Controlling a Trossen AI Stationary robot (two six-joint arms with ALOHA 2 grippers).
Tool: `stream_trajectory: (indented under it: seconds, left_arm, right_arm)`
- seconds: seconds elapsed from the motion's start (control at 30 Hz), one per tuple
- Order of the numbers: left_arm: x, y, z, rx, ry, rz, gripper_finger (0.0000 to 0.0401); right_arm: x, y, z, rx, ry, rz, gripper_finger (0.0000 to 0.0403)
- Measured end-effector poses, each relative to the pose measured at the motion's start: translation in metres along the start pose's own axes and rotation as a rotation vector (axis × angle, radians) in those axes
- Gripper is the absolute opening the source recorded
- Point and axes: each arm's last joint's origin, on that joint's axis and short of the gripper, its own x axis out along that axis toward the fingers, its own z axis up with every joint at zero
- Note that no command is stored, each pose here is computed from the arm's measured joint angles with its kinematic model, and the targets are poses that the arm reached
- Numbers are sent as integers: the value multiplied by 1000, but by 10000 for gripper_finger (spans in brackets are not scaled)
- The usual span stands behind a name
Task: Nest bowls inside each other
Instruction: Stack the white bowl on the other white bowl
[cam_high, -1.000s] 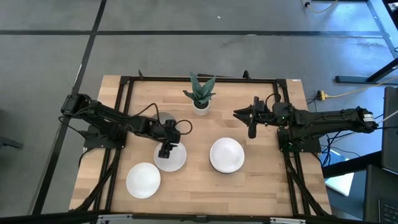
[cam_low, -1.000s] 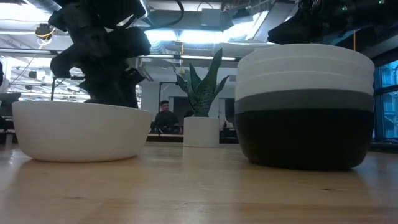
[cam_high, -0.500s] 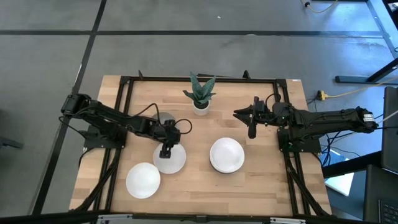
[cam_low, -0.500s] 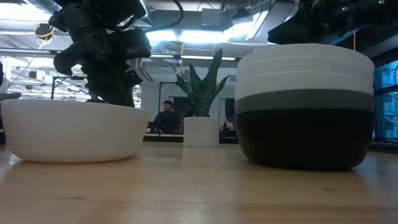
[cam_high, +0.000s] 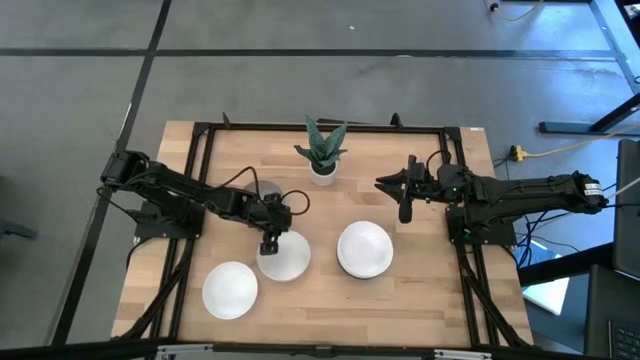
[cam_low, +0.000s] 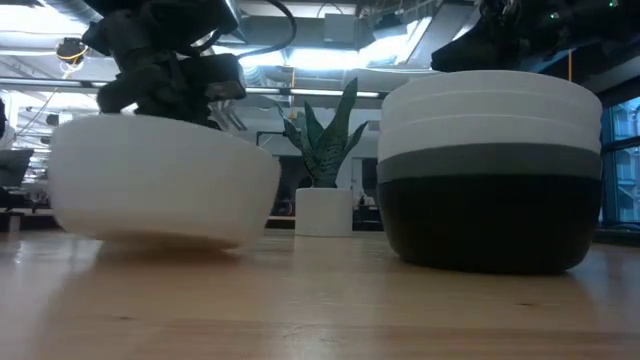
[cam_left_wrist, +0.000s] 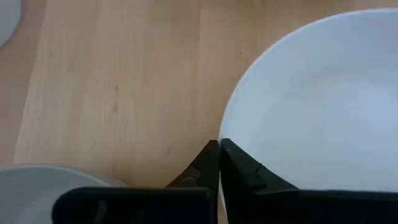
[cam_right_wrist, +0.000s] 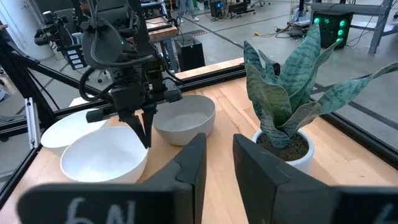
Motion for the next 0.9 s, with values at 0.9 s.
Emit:
stream_trajectory:
  seconds: [0.9]
  left_arm:
    - [-17, 22, 40, -58, -116, -28, 0]
  right_arm:
    - [0, -2, -9, -13, 89, -17, 81]
